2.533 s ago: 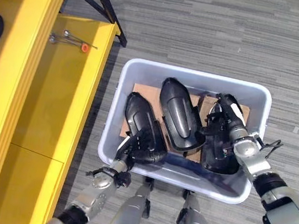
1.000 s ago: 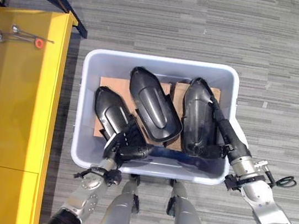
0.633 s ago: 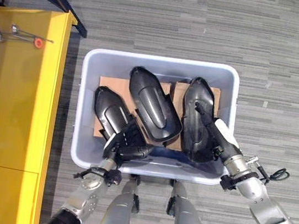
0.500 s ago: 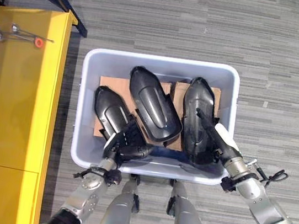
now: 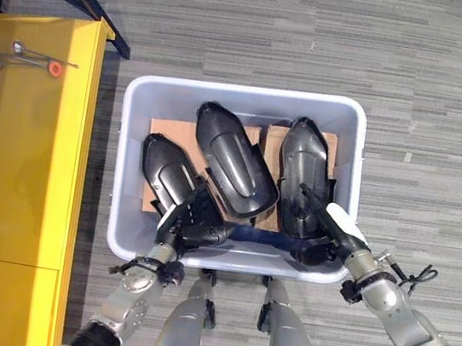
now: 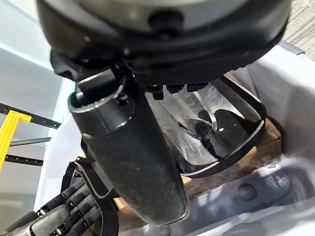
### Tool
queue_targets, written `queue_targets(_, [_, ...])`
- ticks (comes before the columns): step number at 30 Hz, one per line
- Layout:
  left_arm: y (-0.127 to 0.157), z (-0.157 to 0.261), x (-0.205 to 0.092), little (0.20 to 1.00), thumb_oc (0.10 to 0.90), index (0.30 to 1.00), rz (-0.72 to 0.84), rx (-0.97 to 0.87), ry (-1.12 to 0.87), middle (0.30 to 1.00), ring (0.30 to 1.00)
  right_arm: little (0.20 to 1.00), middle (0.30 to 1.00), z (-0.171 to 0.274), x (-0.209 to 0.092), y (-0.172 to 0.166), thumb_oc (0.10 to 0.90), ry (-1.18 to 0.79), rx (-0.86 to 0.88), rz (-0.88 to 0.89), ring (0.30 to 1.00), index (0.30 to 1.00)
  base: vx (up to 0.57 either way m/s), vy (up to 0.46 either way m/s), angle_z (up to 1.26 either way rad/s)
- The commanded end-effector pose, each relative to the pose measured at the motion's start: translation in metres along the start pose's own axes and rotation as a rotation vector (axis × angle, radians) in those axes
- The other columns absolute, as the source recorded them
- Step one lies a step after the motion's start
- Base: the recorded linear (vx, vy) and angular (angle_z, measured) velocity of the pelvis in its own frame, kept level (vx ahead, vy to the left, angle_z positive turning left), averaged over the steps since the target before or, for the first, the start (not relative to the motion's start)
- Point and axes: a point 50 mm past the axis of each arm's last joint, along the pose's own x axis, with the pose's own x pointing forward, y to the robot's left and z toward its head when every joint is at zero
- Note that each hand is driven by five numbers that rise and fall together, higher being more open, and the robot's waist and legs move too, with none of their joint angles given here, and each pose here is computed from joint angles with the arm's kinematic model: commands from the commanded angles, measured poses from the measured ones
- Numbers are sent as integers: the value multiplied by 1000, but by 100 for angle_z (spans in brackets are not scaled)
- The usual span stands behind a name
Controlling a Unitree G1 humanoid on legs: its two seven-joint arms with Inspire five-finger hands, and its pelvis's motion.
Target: Move parts from the plastic box to the shelf.
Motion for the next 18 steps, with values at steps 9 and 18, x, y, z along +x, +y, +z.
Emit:
queue_targets(9, [-18,28,10,1000,900,1000,-61,11,-171,1000,1000,1000,1000,8,20,8,900,-42,-81,-35,1000,1000,-39,-12,-2])
queue_targets(18, [-29,30,16,1000,900,1000,-77,2,-176,1000,1000,1000,1000,5,36,20,900,4,-76,-87,1000,1000,-62,-22,-2])
